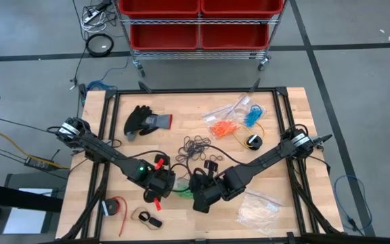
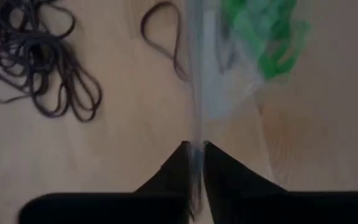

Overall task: Sort rubber bands
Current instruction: Close the transparent zip bag

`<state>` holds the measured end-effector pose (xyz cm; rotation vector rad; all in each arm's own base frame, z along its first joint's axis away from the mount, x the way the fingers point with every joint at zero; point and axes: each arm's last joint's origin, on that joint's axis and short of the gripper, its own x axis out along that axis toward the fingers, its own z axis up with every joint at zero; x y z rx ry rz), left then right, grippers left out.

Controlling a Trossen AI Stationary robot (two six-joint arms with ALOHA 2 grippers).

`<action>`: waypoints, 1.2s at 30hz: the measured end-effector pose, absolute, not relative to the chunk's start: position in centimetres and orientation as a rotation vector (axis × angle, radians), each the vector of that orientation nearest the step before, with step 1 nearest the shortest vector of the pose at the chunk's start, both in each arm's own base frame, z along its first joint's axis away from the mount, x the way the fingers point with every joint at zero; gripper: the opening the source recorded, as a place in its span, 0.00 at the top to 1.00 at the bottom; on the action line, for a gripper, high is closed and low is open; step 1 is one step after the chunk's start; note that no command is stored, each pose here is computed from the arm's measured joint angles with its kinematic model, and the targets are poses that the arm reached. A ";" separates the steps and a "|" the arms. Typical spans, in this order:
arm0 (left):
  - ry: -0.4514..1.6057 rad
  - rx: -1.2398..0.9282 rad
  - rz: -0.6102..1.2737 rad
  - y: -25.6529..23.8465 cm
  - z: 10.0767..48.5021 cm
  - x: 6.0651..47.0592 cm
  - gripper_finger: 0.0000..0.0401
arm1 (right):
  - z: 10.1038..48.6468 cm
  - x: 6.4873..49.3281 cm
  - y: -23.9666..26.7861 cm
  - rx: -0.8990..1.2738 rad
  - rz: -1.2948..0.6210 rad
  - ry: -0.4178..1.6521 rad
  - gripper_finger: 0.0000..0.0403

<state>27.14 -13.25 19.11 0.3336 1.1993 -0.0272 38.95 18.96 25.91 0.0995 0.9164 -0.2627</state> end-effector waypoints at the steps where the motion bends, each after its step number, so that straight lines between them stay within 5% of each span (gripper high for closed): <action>1: 1.191 0.317 -0.035 -13.3 19.1 27.2 0.92 | 25.9 39.0 19.0 0.100 -0.263 0.917 1.00; 9: 1.158 0.287 -0.028 -13.3 19.2 27.6 0.99 | 25.9 39.0 18.9 0.102 -0.263 0.916 1.00; 28: 1.143 0.252 -0.060 -13.4 19.8 27.5 0.68 | 25.9 39.0 18.9 0.104 -0.259 0.918 1.00; 36: 1.115 0.243 -0.071 -13.4 20.4 27.5 0.70 | 25.9 39.0 19.0 0.105 -0.255 0.921 1.00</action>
